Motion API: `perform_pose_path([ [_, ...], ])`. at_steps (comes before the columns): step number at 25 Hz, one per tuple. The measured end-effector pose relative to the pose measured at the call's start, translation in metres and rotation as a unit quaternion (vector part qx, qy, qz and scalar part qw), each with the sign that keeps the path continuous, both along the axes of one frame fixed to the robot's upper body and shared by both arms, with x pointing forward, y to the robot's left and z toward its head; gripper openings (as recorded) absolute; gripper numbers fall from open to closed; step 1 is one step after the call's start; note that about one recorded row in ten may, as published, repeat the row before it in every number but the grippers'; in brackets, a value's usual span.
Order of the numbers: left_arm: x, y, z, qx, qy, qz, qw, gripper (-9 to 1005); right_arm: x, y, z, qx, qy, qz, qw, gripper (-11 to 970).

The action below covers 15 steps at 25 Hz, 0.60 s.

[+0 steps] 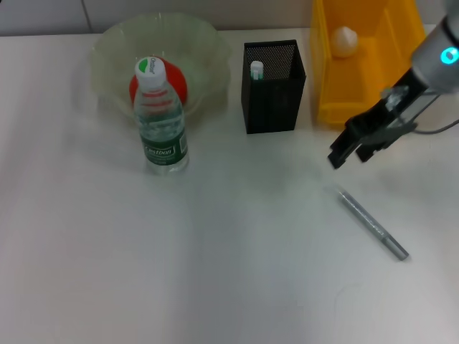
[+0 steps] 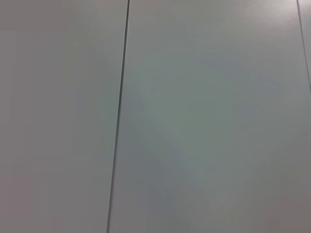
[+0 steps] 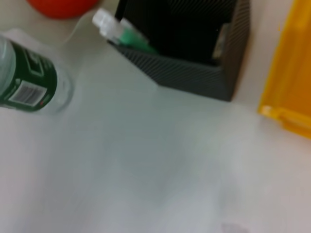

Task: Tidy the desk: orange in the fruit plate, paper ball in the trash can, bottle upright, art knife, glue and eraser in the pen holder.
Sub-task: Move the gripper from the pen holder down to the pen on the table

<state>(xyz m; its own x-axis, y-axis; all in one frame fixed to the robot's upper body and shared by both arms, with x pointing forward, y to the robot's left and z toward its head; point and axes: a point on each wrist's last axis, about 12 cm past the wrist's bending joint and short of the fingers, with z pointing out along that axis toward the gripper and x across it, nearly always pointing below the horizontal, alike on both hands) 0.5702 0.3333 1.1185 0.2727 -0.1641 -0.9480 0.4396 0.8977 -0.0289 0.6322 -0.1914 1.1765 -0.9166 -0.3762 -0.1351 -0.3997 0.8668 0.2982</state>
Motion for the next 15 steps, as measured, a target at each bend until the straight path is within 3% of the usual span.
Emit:
perform_pose_path([
  [5,-0.001,0.0,0.0,0.001,-0.001,0.0,1.0,713,-0.002,0.009,-0.019,-0.022,0.011,0.016,1.0,543],
  [15,-0.001,0.0,-0.002,-0.001,0.002,0.0,1.0,713,-0.008,0.021,-0.038,-0.058,0.014,0.042,0.997,544],
])
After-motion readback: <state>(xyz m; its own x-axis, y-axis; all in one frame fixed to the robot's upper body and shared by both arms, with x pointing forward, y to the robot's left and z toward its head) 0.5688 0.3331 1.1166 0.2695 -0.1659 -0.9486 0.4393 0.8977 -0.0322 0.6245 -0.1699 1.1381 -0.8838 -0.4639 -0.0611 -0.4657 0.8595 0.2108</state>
